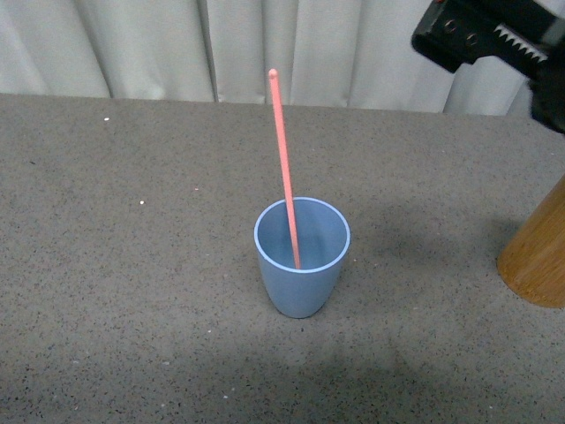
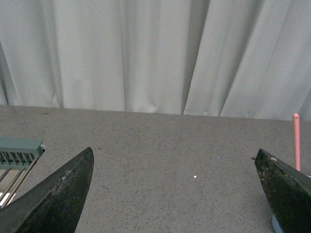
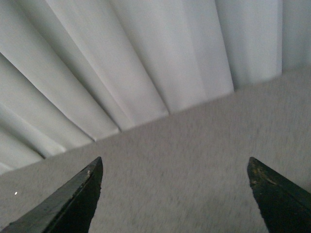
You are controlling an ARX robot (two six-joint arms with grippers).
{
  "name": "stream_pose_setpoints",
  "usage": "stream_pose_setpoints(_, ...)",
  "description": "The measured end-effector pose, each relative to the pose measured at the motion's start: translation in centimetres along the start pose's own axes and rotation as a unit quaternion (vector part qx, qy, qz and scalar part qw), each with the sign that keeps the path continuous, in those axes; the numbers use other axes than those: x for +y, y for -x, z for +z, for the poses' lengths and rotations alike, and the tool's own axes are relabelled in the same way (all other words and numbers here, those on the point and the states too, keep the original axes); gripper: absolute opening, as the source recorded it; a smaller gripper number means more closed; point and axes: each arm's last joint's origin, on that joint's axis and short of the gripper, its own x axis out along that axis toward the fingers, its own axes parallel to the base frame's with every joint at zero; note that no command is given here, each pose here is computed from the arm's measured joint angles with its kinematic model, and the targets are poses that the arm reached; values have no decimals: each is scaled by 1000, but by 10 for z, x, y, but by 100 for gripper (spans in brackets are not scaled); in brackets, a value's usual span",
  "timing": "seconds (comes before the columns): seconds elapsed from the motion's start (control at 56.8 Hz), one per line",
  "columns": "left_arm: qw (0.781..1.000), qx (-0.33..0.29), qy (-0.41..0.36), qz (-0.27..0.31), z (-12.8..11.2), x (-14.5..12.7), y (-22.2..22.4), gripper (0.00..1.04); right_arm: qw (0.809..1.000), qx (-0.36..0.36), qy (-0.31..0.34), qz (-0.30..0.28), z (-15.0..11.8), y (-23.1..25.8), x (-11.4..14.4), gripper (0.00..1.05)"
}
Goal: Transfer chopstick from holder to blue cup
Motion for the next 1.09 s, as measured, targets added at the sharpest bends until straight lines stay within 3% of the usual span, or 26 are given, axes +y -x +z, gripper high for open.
stream_pose_setpoints(0.088, 1000, -1, 0, 0, 0, 0, 0, 98, 996, -49, 70, 23, 0, 20, -24, 71)
stream_pose_setpoints(0.123, 1000, 0, 0, 0, 0, 0, 0, 98, 990, -61, 125, 20, 3, 40, -42, 62)
stream_pose_setpoints(0.247, 1000, 0, 0, 0, 0, 0, 0, 98, 980, -28, 195, 7, -1, 95, -84, 37)
stream_pose_setpoints(0.317, 1000, 0, 0, 0, 0, 0, 0, 98, 979, -14, 201, 19, 4, 120, -100, 23)
stream_pose_setpoints(0.423, 1000, 0, 0, 0, 0, 0, 0, 98, 978, -65, 198, 4, 13, 146, -109, 3)
stream_pose_setpoints(0.458, 1000, 0, 0, 0, 0, 0, 0, 98, 977, -76, 201, 8, 14, 150, -109, 1)
stream_pose_setpoints(0.793, 1000, -1, 0, 0, 0, 0, 0, 98, 975, -92, 204, 13, 16, 153, -108, 1)
stream_pose_setpoints(1.092, 1000, -1, 0, 0, 0, 0, 0, 98, 975, -92, 204, 13, 16, 153, -108, 55)
